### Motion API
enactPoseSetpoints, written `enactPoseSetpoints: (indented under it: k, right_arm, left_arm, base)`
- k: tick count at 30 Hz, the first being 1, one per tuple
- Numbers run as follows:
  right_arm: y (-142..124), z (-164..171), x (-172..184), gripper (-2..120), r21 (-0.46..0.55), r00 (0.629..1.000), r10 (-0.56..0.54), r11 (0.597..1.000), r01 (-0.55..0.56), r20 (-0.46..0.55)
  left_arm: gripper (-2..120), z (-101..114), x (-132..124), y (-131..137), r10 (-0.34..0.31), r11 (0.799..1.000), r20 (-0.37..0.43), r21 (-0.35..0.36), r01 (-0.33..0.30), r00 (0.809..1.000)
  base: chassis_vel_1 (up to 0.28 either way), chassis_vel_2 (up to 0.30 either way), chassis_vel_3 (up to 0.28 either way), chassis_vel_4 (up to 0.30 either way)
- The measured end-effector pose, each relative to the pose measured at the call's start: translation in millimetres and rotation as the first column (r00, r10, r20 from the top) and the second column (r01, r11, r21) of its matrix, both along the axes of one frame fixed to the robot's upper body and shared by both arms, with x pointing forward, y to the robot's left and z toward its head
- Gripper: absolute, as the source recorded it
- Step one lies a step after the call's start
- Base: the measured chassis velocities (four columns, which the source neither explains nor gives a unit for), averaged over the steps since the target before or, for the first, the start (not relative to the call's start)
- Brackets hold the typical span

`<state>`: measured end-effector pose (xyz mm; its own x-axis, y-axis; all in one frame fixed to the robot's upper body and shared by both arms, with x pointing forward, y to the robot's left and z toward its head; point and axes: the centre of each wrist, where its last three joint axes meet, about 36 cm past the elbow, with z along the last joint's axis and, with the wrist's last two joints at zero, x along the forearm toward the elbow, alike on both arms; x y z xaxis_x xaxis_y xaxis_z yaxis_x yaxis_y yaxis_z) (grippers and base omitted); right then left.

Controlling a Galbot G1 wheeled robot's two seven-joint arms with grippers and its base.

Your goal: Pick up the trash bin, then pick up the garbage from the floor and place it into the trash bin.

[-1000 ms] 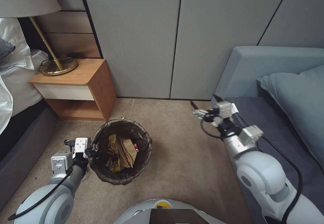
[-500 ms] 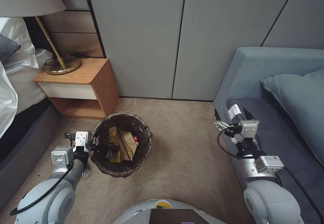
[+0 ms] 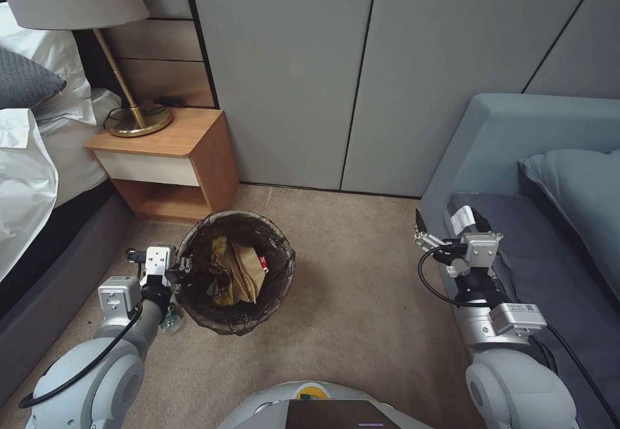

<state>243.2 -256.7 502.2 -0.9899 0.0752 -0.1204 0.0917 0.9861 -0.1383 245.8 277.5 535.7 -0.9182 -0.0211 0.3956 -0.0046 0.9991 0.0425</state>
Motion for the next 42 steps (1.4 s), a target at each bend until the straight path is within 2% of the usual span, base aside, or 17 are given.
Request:
enactPoseSetpoints:
  k: [42]
  right_arm:
    - [6, -14, 5, 100, 0.020, 1.000, -0.009, 1.000, 0.009, -0.013]
  left_arm:
    - [2, 3, 2, 3, 0.021, 1.000, 0.017, -0.017, -0.021, 1.000]
  base:
    - [0.016, 0.016, 0.014, 0.013]
